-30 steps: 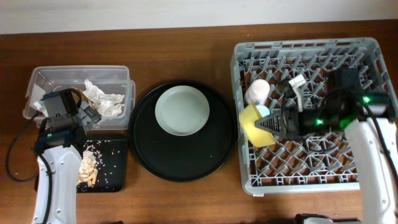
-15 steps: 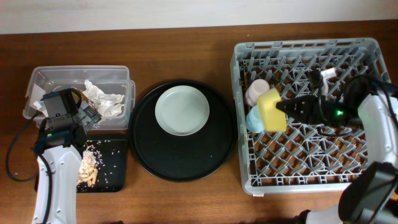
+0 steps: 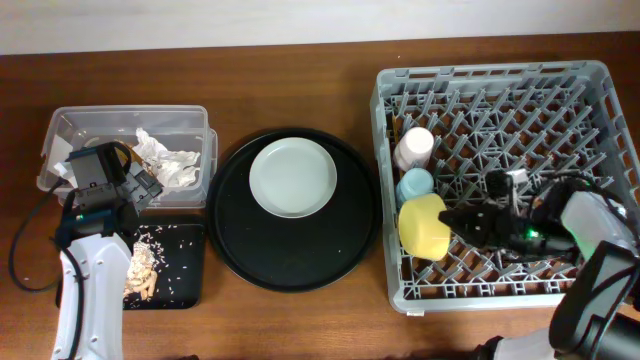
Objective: Sort waste into correct bins and load items into the dishwasher rack
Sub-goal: 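Carry the yellow bowl to the rack and set it down with the right gripper, then return the right gripper to the round tray and grasp the white plate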
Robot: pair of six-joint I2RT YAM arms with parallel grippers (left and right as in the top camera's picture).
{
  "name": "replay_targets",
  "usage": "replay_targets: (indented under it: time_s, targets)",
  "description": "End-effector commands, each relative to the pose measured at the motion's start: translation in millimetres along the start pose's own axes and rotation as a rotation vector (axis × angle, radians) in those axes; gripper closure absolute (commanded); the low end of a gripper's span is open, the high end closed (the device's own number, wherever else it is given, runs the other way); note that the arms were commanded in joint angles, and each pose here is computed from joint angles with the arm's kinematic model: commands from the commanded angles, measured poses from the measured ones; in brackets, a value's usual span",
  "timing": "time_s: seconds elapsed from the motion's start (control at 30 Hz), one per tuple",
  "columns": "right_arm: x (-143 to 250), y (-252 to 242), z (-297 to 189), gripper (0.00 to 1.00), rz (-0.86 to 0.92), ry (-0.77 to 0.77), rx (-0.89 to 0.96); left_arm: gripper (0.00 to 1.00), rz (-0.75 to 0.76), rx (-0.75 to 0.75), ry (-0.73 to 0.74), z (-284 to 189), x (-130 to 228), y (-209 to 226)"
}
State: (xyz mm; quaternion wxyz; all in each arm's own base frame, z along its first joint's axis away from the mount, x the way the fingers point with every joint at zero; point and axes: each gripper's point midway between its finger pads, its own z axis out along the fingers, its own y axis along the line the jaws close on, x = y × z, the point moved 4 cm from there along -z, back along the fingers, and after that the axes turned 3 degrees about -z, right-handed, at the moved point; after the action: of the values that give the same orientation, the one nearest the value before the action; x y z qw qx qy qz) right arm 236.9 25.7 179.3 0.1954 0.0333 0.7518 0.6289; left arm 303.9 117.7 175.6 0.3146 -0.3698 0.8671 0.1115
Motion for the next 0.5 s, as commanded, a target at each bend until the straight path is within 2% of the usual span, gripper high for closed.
replay_targets:
  time_s: [0.0, 0.1, 0.2, 0.27, 0.4, 0.43, 0.47]
  targets:
    - [7.9, -18.5, -21.2, 0.73, -0.034, 0.029, 0.110, 0.01, 0.000, 0.000, -0.021, -4.3, -6.4, 0.6]
    - [-10.8, -10.2, -48.4, 0.43, -0.017, -0.075, 0.136, 0.01, 0.001, -0.001, -0.019, -4.3, -6.1, 0.8]
    - [-40.3, 21.4, -61.9, 0.42, -0.054, -0.082, 0.168, 0.01, 0.001, -0.001, -0.019, -4.3, -6.0, 0.8]
    - [-53.8, 43.6, -55.8, 0.42, -0.151, -0.051, 0.189, 0.01, 0.001, -0.001, -0.019, -4.3, -6.1, 0.8]
    - [-56.6, 71.8, 0.0, 0.41, -0.301, 0.162, 0.173, 0.01, 0.001, -0.001, -0.019, -4.3, -6.0, 0.8]
    - [-60.8, 68.8, 16.5, 0.42, -0.287, 0.219, 0.226, 0.01, 0.001, -0.001, -0.019, -4.3, -6.0, 0.8]
    - [-70.2, 58.6, 37.3, 0.42, -0.244, 0.267, 0.365, 0.01, 0.001, -0.001, -0.019, -4.3, -6.0, 0.8]
